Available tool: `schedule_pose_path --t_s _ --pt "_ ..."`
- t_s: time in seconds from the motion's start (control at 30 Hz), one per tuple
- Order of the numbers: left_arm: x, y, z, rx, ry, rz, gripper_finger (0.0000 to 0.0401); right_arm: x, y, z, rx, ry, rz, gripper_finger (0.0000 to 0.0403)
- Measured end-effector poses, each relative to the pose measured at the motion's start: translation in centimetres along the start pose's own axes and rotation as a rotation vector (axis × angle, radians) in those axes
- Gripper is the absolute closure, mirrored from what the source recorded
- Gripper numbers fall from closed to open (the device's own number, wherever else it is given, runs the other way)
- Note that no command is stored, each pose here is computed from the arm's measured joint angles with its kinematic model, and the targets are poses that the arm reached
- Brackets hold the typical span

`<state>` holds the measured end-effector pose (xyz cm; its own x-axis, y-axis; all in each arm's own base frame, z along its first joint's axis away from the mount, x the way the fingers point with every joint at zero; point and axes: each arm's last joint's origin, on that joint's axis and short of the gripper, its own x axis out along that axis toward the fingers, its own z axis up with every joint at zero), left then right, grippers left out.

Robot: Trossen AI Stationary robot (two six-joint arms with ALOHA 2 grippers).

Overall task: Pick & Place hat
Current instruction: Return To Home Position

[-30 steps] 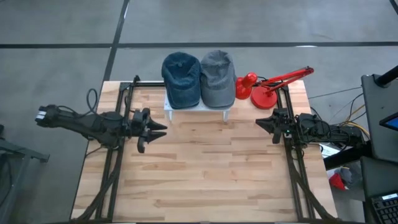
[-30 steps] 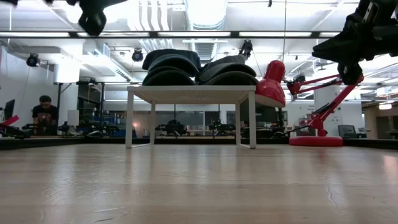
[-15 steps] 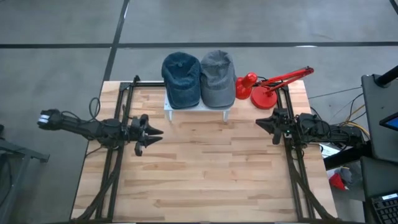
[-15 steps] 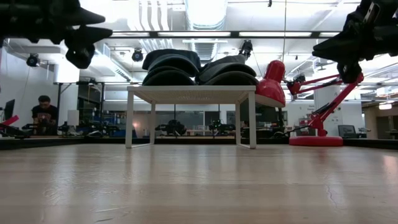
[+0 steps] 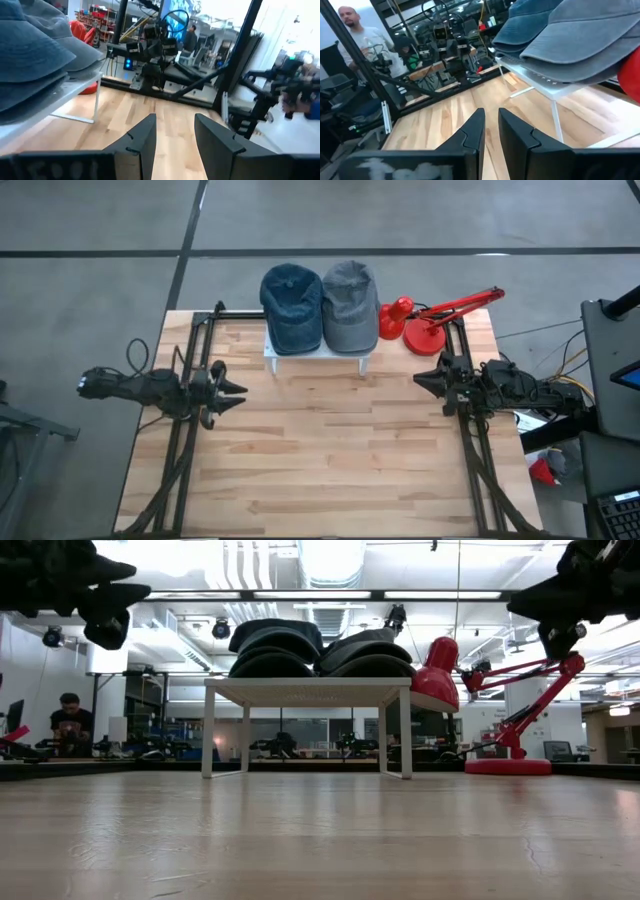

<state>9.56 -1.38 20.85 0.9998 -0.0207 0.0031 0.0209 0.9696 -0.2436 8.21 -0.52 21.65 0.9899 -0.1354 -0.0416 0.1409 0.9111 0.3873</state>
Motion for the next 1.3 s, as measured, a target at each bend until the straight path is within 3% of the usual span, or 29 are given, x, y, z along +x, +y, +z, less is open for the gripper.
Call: schedule_pose_path --t_s 0.23,0.67,1.3 --pt "-0.6 0.2 -0.4 0.084 -0.017 -0.002 0.0266 0.6 -0.2 -0.8 -0.038 -0.06 0.024 0.0351" --pt "-0.1 0.9 -3.5 0.089 -0.014 0.007 0.0265 1.2 -0.6 -1.8 -0.053 -0.094 0.036 0.0351" --pt "0.0 1.0 -3.8 0.126 -0.026 0.006 0.0265 1.9 -1.4 -3.9 -0.09 -0.09 0.045 0.0351"
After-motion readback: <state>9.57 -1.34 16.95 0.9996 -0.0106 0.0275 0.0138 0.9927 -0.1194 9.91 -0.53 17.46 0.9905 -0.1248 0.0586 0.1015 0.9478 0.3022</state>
